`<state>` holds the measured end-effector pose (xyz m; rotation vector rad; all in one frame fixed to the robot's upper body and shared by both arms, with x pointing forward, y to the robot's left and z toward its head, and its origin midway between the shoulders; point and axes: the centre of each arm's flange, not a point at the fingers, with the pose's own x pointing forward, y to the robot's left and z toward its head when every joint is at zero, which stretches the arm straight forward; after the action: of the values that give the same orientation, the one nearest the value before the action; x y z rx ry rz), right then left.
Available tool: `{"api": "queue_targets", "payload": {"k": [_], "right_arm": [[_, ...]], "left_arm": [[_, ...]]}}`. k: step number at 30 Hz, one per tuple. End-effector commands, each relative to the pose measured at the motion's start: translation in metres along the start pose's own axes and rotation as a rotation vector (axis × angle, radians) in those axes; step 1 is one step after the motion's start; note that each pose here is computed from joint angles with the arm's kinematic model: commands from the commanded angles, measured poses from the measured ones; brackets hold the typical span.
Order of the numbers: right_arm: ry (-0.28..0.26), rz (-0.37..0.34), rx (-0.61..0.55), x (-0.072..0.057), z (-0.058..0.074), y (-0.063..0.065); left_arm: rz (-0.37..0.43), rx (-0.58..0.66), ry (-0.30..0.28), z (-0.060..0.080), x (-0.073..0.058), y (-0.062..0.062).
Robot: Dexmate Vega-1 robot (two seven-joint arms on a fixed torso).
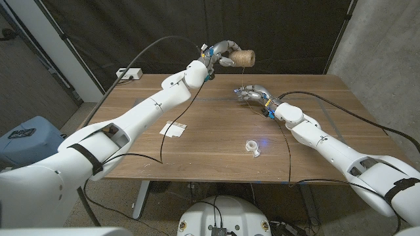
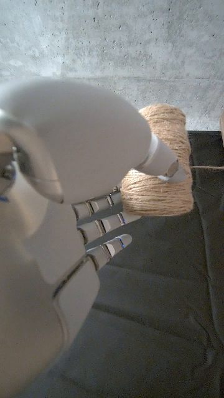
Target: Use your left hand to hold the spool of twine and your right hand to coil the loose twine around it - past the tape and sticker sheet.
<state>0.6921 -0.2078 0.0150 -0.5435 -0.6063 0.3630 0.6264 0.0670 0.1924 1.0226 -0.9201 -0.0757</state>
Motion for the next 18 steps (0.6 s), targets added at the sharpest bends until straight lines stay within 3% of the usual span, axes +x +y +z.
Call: {"api": "queue_targets", "payload": {"k": [1, 18], "right_arm": [[-0.013, -0.001, -0.018, 0.0015, 0.0079, 0.0035], [-0.006, -0.036, -0.023, 0.0006, 0.0138, 0.0113]], "left_arm": [[-0.018, 0.016, 0.041, -0.0012, 0.0047, 0.0001], [-0.029, 0.02, 0.072, -0.0059, 0.011, -0.0011]]}}
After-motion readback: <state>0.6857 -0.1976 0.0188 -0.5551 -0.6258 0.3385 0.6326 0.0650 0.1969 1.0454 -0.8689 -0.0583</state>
